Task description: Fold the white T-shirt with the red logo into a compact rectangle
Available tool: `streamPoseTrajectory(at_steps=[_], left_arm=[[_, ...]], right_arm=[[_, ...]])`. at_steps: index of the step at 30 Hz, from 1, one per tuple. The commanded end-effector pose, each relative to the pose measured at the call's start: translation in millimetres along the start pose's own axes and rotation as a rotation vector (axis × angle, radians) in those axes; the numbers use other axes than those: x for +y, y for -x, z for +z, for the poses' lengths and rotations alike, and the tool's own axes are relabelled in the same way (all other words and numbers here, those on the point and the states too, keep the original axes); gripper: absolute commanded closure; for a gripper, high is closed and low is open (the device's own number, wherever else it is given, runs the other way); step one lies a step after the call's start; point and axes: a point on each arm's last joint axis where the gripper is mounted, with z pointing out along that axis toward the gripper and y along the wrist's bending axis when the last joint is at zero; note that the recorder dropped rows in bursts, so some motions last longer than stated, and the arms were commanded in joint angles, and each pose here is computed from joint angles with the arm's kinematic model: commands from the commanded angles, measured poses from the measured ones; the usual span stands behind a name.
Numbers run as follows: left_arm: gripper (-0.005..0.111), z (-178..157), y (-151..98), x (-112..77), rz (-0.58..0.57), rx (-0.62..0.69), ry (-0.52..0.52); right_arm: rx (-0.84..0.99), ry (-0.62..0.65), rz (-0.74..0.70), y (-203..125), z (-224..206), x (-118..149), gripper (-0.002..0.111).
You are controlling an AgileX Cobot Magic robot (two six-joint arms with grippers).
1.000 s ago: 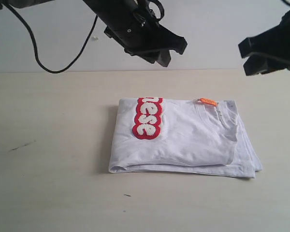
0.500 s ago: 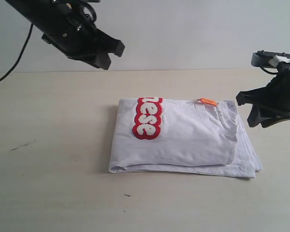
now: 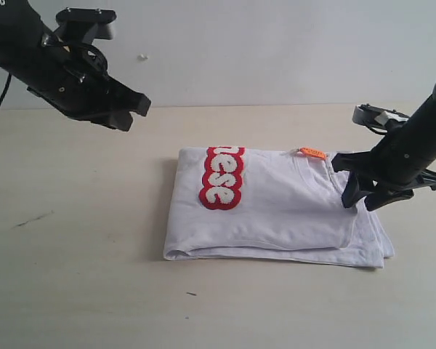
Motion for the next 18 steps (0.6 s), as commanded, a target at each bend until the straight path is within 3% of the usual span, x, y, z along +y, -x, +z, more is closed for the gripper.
streamPoseTrajectory(at_steps=[1,18], left_arm=[[0.086,-5.6,3.2,8.8,-0.02,-0.044,0.013],[0.086,-6.9,3.5,19.2,-0.02,-0.051,0.029]], right_arm=[[-0.03,0.027,0.004,5.2,6.1,-0.3,0.064],[0.014,0.093,0.014,4.5,25.0,-0.4,0.066]])
